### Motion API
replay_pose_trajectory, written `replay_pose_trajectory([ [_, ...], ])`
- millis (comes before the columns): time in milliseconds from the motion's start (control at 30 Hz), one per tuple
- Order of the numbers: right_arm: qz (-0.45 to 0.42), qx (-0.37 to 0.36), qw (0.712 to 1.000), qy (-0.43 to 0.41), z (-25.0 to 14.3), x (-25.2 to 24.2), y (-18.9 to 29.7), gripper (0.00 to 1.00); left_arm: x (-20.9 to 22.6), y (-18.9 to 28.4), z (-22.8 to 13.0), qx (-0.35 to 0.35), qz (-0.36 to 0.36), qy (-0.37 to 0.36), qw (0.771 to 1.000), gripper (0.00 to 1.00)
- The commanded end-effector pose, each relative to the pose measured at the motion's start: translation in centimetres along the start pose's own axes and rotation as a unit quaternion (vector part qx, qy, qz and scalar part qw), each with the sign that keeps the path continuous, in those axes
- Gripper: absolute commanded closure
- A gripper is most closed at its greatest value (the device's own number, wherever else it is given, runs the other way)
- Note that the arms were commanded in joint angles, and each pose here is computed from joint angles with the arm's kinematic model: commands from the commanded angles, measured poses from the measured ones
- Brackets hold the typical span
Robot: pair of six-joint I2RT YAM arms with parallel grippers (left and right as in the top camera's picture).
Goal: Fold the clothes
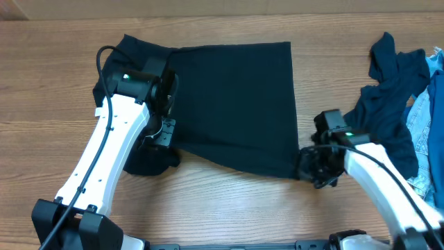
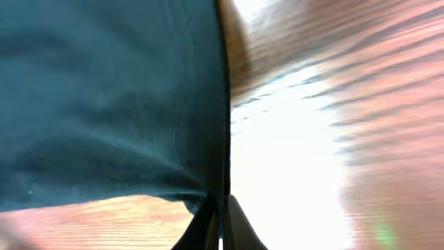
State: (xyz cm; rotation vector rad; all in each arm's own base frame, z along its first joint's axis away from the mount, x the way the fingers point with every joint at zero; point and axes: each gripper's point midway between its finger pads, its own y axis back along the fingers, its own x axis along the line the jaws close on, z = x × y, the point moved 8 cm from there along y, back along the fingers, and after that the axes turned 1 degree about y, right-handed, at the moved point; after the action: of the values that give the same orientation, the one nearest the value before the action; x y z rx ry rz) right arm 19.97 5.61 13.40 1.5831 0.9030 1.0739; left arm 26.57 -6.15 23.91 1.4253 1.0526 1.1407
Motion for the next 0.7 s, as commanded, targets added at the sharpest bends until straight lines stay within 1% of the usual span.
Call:
replay_pose_trajectory([
  [0,-0.053,-0.111,0.992,-0.019,0.3,-0.7,4.9,0.96,0.4,1.2,-0.2,-0.022,0.008,0.002,1.0,0.96],
  [133,-0.039,-0.128,0.99,-0.054,-1.2,-0.8,7.0,0.96,0.5,1.2,-1.3,0.009,0.013,-0.006,1.0,0.96],
  [233,0.003,-0.139,0.989,-0.049,-2.1,-0.1,9.0,0.96,0.6,1.3,-2.1,0.033,0.015,-0.009,0.999,0.96],
  [300,0.012,-0.153,0.986,-0.065,-2.8,-0.1,10.6,0.96,0.6,1.3,-2.6,0.05,0.016,-0.011,0.999,0.96],
  [367,0.028,-0.176,0.982,-0.063,-3.2,0.0,11.9,0.96,0.6,1.3,-2.8,0.056,0.017,-0.012,0.998,0.96],
  [400,0.03,-0.184,0.98,-0.063,-3.3,0.0,12.2,0.96,0.7,1.3,-2.9,0.058,0.017,-0.012,0.998,0.95],
  [433,0.025,-0.19,0.979,-0.067,-3.3,-0.1,12.3,0.96,0.7,1.4,-2.9,0.059,0.017,-0.016,0.998,0.92],
  [533,0.013,-0.192,0.979,-0.069,-3.0,-0.3,12.2,0.96,0.6,1.3,-2.8,0.056,0.016,-0.031,0.998,0.86],
  [600,0.009,-0.19,0.979,-0.07,-2.5,-0.1,11.9,0.96,0.9,1.3,-2.3,0.039,0.03,-0.032,0.998,0.83],
  [633,0.006,-0.188,0.98,-0.071,-1.7,0.2,11.5,0.96,1.0,1.3,-1.2,0.006,0.038,-0.03,0.999,0.8],
  [667,0.005,-0.187,0.98,-0.071,-1.2,0.4,11.3,0.96,0.8,1.3,-0.1,-0.024,0.031,-0.039,0.998,0.8],
])
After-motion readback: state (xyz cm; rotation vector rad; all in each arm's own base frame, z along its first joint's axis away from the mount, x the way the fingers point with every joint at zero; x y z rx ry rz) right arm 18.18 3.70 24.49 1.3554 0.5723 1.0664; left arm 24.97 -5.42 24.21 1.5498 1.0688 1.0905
